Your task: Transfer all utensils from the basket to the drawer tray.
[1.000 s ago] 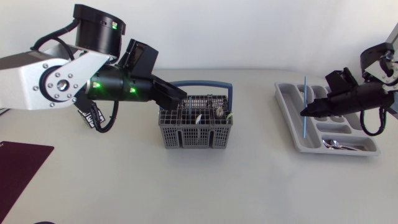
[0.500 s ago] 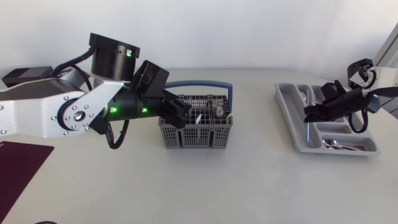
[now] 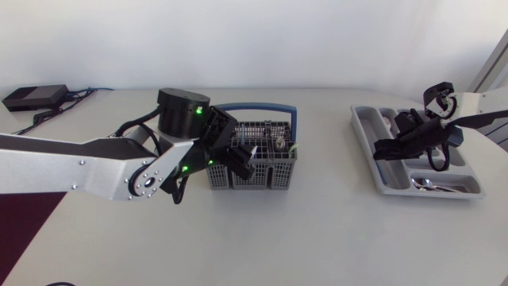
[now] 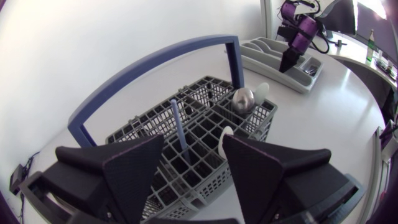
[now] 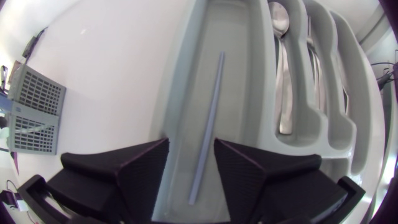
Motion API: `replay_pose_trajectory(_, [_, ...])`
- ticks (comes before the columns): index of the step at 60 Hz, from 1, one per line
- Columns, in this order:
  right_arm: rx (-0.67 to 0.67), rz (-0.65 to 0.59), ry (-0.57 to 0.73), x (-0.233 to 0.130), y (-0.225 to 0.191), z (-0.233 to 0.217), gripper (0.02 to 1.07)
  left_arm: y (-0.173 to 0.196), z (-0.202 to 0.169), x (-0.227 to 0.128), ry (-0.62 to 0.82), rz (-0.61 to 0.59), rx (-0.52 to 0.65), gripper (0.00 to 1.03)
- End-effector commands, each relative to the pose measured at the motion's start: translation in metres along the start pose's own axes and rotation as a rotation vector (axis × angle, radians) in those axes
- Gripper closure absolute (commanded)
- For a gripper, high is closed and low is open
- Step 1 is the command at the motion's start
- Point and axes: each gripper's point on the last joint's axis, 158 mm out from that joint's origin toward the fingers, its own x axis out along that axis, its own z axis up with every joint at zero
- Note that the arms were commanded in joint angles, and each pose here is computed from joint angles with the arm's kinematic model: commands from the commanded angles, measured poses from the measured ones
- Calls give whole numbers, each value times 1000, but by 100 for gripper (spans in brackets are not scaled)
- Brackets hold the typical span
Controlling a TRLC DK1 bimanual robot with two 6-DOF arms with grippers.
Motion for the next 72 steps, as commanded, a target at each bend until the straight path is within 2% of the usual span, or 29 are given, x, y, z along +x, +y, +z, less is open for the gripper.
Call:
replay_pose_trajectory(1, [12,9,24,4,6,-14,13,-3,-12,7,17,12,24,37])
replay_pose_trajectory(11, [-14,7,-6,-7,15,-15,11,11,-5,10,-15,89,16,37])
replay_pose_trajectory(31, [-43,15,-14,-9,24,-20,11,10,3,21,-44,96,7,45])
replay_pose_trajectory(49, [-77,29,-35,-19,42,-19,11,13,17,25,-91,107,-16,70])
replay_pose_trajectory(54, [-90,31,-38,-21,47,-19,11,13,19,27,-99,107,-18,71])
replay_pose_trajectory(59, [-98,35,-37,-21,52,-20,11,13,18,29,-99,107,-18,76])
replay_pose_trajectory(62, [-102,36,-41,-22,53,-20,11,13,20,30,-102,108,-17,84])
replay_pose_trajectory(72, [-106,37,-40,-22,56,-21,11,14,21,30,-105,109,-18,100])
